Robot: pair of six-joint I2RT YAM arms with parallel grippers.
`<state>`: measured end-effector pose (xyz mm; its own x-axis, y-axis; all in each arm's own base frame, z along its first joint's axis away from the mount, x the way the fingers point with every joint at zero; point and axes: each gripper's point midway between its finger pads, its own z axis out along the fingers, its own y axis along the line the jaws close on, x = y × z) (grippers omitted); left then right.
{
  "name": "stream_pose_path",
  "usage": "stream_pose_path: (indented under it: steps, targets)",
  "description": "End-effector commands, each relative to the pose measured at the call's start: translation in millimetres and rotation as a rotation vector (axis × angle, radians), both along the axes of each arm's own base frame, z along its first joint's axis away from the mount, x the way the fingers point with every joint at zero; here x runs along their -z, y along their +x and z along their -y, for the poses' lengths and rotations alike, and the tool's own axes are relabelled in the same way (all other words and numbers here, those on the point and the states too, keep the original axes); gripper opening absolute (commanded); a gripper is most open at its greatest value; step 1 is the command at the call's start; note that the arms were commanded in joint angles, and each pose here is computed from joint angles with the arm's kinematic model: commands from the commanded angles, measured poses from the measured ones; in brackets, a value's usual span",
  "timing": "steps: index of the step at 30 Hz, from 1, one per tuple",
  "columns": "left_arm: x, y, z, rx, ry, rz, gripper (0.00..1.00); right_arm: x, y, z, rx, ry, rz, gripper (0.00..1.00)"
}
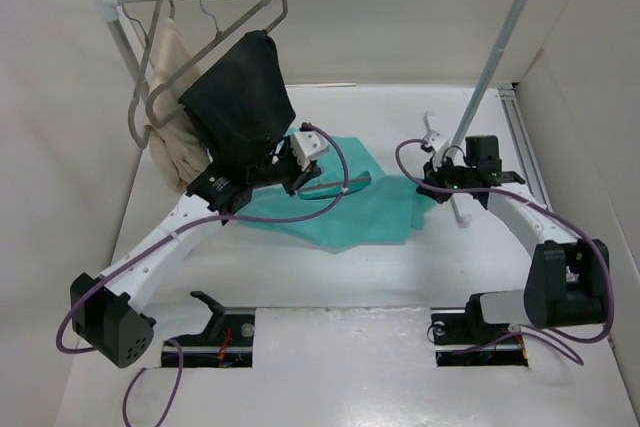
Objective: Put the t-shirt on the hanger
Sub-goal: Place tshirt on hanger
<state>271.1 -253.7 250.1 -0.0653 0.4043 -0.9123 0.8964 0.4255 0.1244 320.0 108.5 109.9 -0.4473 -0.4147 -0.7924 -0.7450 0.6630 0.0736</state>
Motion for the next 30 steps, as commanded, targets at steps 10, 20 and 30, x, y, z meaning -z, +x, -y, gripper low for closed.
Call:
stream_pose_path:
  steps: [10, 20, 30]
  targets:
    - [-71.6, -7.3, 2.6, 0.043, -0.114, 0.158, 0.0, -86.2, 11.3, 30.1, 0.017, -0.194, 0.228, 0.82]
    - [-72.6, -3.6, 4.7, 0.041, -0.129, 0.182, 0.0, -199.5, -45.5, -101.6, -0.462, -0.12, 0.589, 0.75]
    - [-76.2, -17.3, 9.1, 0.098, -0.167, 0.172, 0.0, -157.9, -45.3, -194.7, -0.751, -0.035, 0.532, 0.62]
